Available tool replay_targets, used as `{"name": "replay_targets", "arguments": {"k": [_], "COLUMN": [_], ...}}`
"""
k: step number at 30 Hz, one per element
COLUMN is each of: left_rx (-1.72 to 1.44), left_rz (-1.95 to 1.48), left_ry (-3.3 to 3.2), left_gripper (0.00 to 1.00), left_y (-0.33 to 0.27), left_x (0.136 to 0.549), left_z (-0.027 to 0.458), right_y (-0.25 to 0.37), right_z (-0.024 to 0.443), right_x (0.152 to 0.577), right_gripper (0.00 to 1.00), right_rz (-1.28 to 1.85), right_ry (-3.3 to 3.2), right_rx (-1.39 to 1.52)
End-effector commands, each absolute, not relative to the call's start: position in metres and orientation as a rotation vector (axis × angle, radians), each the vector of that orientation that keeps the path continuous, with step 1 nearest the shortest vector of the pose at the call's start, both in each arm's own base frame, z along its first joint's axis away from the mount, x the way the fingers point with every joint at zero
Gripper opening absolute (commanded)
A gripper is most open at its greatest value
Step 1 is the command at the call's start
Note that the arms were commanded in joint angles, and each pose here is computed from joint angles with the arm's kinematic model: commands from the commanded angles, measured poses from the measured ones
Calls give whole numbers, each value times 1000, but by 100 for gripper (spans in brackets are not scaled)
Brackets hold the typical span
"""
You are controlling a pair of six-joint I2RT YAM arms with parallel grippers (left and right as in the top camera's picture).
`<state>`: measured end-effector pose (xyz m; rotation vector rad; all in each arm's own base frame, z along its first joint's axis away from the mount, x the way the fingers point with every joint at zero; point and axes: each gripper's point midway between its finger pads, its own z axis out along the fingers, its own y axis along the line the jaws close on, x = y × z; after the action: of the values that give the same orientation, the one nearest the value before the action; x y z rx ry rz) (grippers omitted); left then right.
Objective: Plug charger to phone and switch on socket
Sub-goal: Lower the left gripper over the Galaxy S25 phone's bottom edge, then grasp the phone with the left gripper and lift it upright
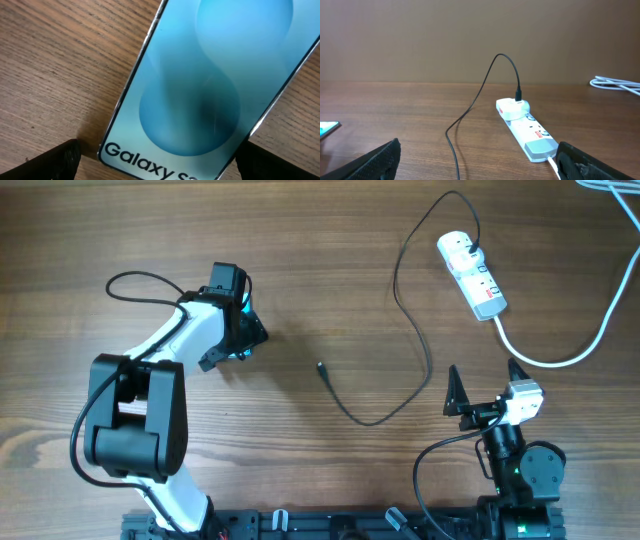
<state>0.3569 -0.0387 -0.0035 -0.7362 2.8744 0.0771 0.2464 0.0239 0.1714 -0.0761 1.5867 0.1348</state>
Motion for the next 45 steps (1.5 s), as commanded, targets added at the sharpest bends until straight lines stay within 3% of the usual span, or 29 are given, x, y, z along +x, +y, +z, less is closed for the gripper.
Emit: {"name": "replay_targets", "arguments": {"k": [1, 10, 19, 31, 42, 45], "left_rx": [-741, -753, -728, -716, -305, -271], "left_rz": [31, -146, 138, 70, -207, -180], "left_ry": [2991, 3056, 2924, 2850, 2953, 2950], "left_gripper": [100, 100, 100, 100, 95, 100], "left_y": [-50, -71, -35, -40, -77, -74], "left_x": [338, 329, 348, 369, 370, 371], "left_z": [-30, -30, -28, -26, -25, -26], "right_y": [23, 23, 23, 23, 23, 23], "right_z": [174, 174, 174, 174, 174, 174], "right_x": [246, 246, 246, 246, 246, 246], "right_gripper": [100, 100, 100, 100, 100, 100], "right_rz": [125, 125, 125, 125, 124, 125], "right_ry": [1576, 1576, 1576, 1576, 1576, 1576], "right_rx": [-80, -80, -80, -80, -80, -80]}}
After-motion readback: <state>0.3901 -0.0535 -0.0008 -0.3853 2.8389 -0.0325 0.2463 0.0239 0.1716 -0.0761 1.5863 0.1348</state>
